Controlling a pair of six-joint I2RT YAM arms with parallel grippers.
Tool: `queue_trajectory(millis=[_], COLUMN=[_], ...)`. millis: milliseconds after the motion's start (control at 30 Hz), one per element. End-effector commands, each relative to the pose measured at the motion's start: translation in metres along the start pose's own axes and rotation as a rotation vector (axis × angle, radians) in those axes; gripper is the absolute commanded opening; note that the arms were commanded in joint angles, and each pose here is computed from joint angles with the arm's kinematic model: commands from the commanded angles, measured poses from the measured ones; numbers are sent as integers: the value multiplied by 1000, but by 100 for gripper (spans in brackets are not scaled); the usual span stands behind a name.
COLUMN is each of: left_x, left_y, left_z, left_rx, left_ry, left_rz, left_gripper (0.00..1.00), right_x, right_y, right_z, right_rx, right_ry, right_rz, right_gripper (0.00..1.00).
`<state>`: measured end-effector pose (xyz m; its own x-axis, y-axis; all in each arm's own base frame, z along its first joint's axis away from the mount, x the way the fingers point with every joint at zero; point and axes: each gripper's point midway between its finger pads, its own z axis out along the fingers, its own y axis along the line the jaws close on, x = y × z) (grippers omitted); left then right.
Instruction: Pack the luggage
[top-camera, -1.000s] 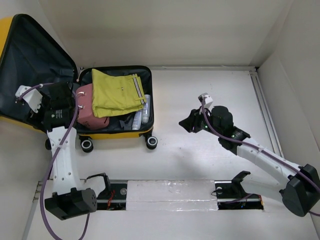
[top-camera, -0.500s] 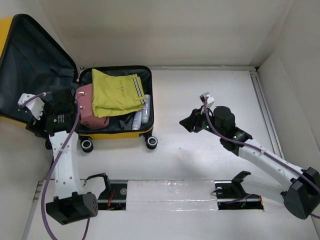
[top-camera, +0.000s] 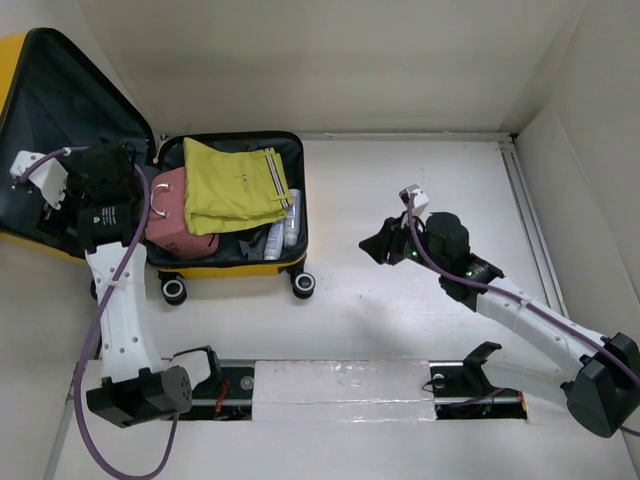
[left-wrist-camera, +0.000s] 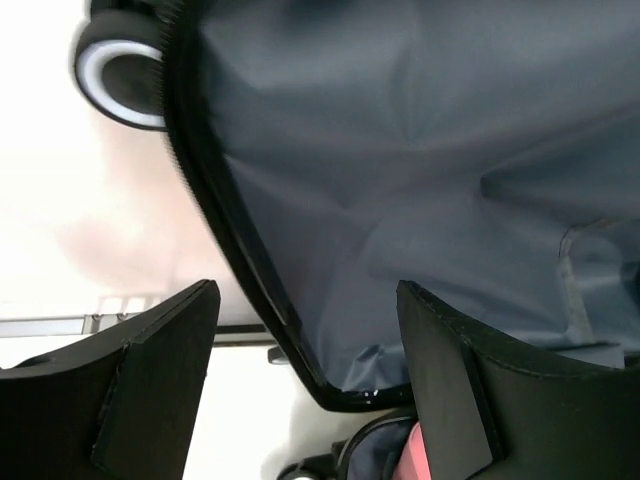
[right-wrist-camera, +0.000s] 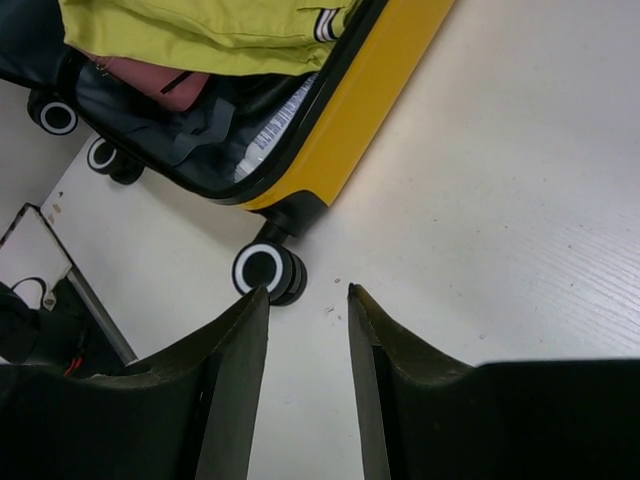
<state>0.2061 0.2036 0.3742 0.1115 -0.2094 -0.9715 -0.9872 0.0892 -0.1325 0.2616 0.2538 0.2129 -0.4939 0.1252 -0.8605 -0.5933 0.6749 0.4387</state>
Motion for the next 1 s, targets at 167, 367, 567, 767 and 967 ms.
queue_trajectory(millis=[167, 367, 567, 767, 967], left_x=[-17, -199, -155, -158, -229], left_y=[-59, -92, -37, 6, -117], left_z=[-15, -159, -135, -122, -210], left_rx=[209, 630, 426, 471, 729], left_ry=[137, -67, -100, -135, -114], left_rz=[-138, -394, -270, -322, -372], left_gripper=[64, 64, 73, 77, 82], right_x=[-23, -16, -17, -17, -8], right_y=[7, 13, 14, 20, 28], right_z=[5, 10, 11, 5, 16], right_rx=[-5, -41, -44, -58, -95], right_ry=[-53, -21, -20, -26, 15], right_rz=[-31, -30, -30, -36, -36], right_gripper=[43, 43, 43, 45, 45])
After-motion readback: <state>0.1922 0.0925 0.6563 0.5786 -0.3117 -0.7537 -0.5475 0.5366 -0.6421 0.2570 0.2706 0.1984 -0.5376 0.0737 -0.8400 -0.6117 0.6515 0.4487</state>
